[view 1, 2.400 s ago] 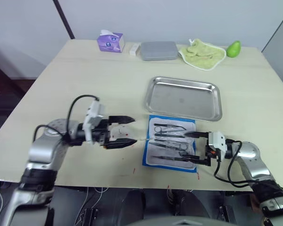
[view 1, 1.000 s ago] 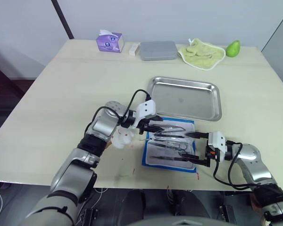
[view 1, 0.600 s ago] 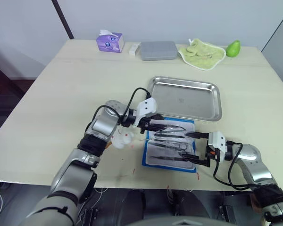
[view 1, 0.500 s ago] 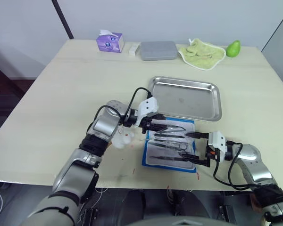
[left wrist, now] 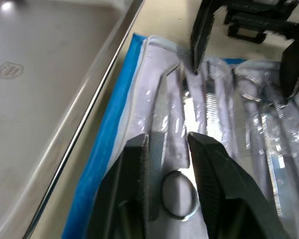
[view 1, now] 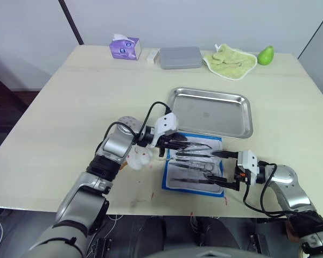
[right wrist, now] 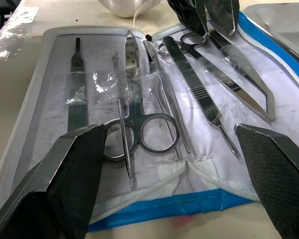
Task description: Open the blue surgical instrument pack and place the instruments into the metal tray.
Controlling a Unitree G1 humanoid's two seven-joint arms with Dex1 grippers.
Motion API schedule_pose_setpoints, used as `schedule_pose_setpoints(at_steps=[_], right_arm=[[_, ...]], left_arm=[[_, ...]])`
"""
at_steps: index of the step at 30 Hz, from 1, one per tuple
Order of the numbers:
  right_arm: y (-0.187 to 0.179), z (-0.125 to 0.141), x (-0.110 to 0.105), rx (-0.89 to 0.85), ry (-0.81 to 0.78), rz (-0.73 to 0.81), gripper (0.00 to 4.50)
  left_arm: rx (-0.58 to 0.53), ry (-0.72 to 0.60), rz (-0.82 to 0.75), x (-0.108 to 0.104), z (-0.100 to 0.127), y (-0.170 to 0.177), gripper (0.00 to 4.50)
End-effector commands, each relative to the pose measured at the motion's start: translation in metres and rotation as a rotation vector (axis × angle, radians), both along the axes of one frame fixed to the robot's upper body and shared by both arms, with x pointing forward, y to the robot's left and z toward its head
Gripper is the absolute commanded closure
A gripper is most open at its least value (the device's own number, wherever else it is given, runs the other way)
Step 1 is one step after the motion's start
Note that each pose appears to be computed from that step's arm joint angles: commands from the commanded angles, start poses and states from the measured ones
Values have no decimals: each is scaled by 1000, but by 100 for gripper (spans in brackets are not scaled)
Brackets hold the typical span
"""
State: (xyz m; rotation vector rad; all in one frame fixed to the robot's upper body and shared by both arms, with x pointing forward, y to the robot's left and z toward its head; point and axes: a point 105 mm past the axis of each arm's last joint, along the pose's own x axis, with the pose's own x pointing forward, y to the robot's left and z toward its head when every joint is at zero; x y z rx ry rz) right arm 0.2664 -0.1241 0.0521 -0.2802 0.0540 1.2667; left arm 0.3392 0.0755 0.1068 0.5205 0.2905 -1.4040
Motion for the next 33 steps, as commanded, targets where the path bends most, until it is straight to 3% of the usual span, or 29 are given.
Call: schedule_pose_setpoints(at_steps=[1, 33], right_arm=[[-6, -26, -7, -73, 96, -22, 0], [-1, -31, -3, -66, 181, -24, 0]], left_arm=[[23, -62, -8, 6, 4, -4, 320], [143, -19, -23, 8, -26, -4, 320]])
